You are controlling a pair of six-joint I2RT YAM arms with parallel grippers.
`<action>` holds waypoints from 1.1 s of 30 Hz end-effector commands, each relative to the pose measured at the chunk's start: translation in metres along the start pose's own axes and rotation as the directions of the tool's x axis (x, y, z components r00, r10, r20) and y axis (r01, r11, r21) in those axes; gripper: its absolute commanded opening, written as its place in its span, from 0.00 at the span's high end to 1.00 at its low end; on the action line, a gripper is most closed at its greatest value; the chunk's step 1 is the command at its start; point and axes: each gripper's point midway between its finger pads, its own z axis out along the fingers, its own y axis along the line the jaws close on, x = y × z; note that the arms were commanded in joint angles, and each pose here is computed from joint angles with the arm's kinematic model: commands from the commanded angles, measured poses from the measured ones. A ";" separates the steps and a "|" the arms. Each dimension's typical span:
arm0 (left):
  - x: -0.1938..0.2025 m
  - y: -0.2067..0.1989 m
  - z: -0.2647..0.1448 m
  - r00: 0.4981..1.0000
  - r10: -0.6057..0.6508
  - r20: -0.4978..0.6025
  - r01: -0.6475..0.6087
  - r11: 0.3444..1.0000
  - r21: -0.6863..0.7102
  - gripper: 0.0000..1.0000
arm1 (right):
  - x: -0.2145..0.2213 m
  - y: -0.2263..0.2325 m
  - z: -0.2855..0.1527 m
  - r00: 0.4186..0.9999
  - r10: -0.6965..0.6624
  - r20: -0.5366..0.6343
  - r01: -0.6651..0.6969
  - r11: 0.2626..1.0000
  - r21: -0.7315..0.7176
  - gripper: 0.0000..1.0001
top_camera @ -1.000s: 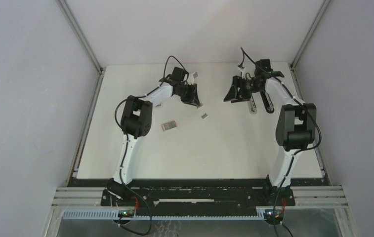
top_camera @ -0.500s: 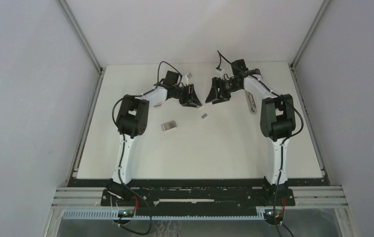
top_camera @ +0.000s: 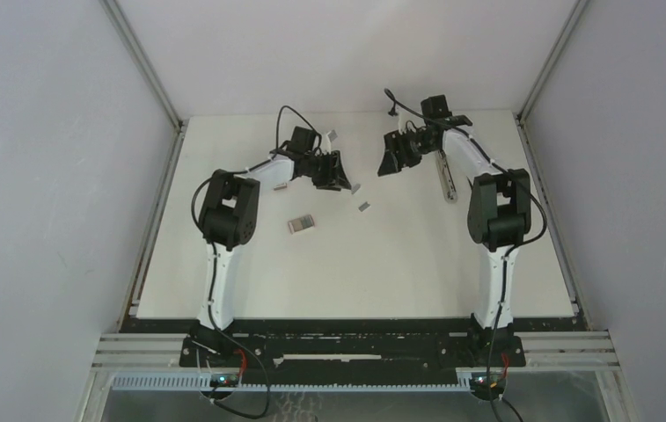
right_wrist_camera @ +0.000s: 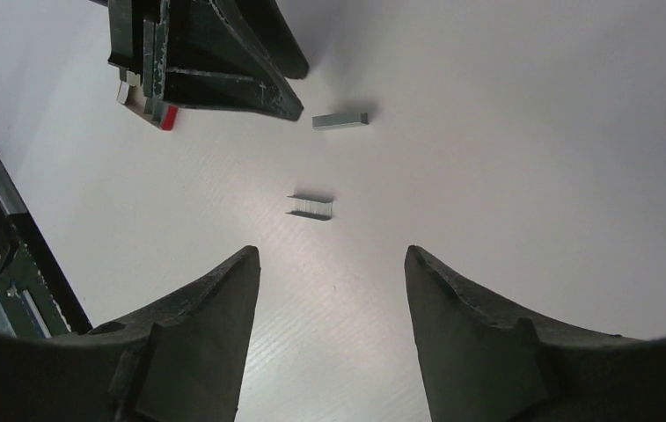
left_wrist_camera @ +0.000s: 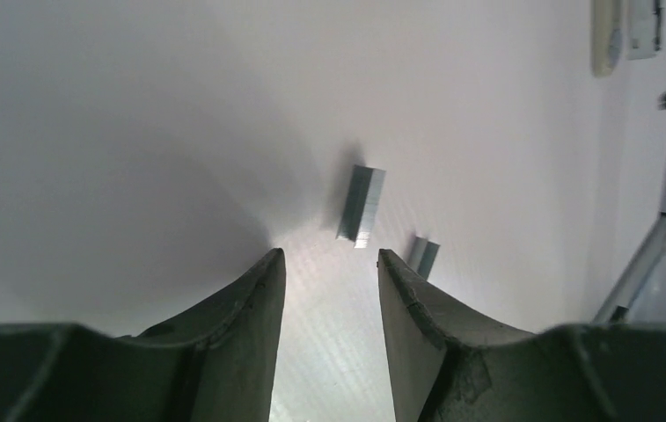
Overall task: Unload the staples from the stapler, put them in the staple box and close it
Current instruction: Adjust the staple at the center of the board.
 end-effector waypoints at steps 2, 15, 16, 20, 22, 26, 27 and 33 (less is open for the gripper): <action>-0.012 0.003 -0.021 0.983 0.185 0.023 -0.176 0.963 -0.206 0.51 | -0.031 0.013 -0.060 0.991 -0.076 0.108 0.071 0.996 0.051 0.38; -0.003 -0.025 -0.014 0.930 0.361 -0.067 -0.365 0.885 -0.290 0.50 | -0.019 0.014 -0.139 0.978 0.038 0.207 -0.074 0.983 0.168 0.38; -0.003 -0.024 -0.014 0.928 0.366 -0.072 -0.370 0.879 -0.302 0.50 | -0.017 0.015 -0.142 0.976 0.047 0.212 -0.084 0.982 0.168 0.38; -0.001 -0.023 -0.010 0.910 0.399 -0.109 -0.410 0.838 -0.361 0.51 | -0.016 0.018 -0.154 0.966 0.077 0.247 -0.117 0.981 0.152 0.39; 0.000 -0.024 -0.007 0.898 0.422 -0.125 -0.436 0.813 -0.386 0.53 | -0.018 0.021 -0.161 0.961 0.079 0.265 -0.120 0.982 0.145 0.39; -0.005 -0.023 -0.006 0.880 0.455 -0.136 -0.465 0.769 -0.439 0.56 | -0.018 0.021 -0.165 0.955 0.076 0.287 -0.120 0.983 0.142 0.39; -0.006 -0.024 -0.005 0.878 0.460 -0.136 -0.469 0.765 -0.440 0.57 | -0.018 0.022 -0.166 0.954 0.077 0.289 -0.122 0.983 0.140 0.39; -0.004 -0.033 0.004 0.877 0.456 -0.150 -0.476 0.790 -0.387 0.57 | -0.018 0.021 -0.168 0.952 0.075 0.295 -0.122 0.982 0.145 0.39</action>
